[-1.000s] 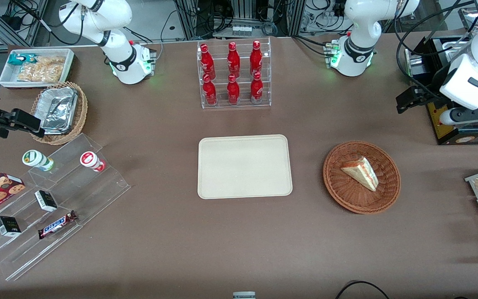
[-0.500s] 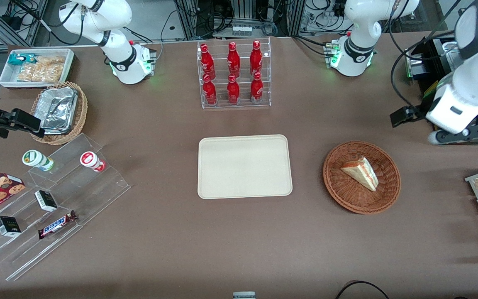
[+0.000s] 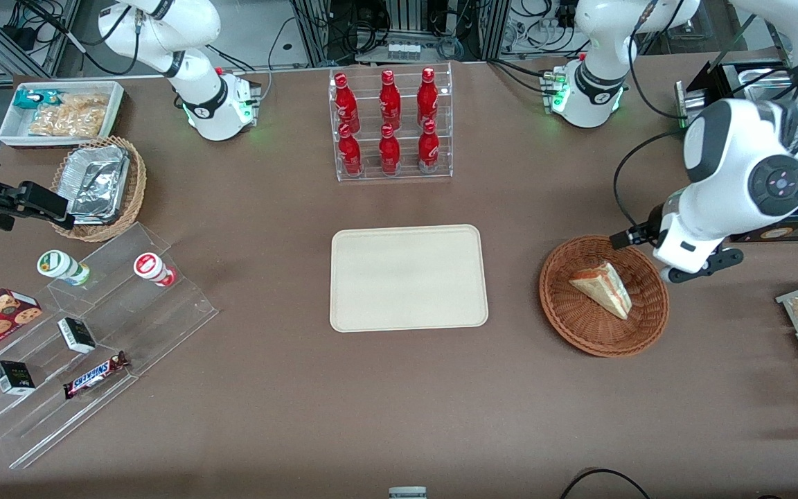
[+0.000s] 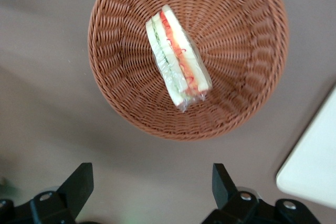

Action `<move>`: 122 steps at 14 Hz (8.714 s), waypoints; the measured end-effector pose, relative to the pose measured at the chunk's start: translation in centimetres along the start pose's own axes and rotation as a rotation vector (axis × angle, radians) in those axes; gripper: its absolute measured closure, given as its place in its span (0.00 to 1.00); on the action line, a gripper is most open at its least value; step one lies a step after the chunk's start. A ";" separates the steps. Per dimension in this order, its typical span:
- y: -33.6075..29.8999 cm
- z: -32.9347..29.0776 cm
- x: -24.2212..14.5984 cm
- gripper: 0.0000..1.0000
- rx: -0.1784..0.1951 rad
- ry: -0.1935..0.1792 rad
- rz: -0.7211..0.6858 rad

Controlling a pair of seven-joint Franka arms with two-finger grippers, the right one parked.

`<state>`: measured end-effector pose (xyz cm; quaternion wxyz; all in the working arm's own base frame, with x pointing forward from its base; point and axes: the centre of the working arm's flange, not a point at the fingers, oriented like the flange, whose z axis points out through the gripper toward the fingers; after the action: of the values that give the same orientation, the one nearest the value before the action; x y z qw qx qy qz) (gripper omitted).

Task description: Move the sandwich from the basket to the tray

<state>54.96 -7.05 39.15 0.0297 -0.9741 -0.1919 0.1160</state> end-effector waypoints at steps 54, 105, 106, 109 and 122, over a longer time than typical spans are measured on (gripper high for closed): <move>36.1 10.4 -13.8 0.85 -0.100 0.245 0.350; 0.8 -19.2 -2.5 0.00 0.023 0.058 0.405; 0.6 -20.1 -3.1 0.00 0.021 0.074 0.432; 0.9 -21.7 -5.0 0.00 0.006 0.104 0.463; -2.2 -22.0 -6.0 0.00 0.016 0.095 0.419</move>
<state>53.94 -7.59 62.02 0.0218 -0.9968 0.0174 0.0751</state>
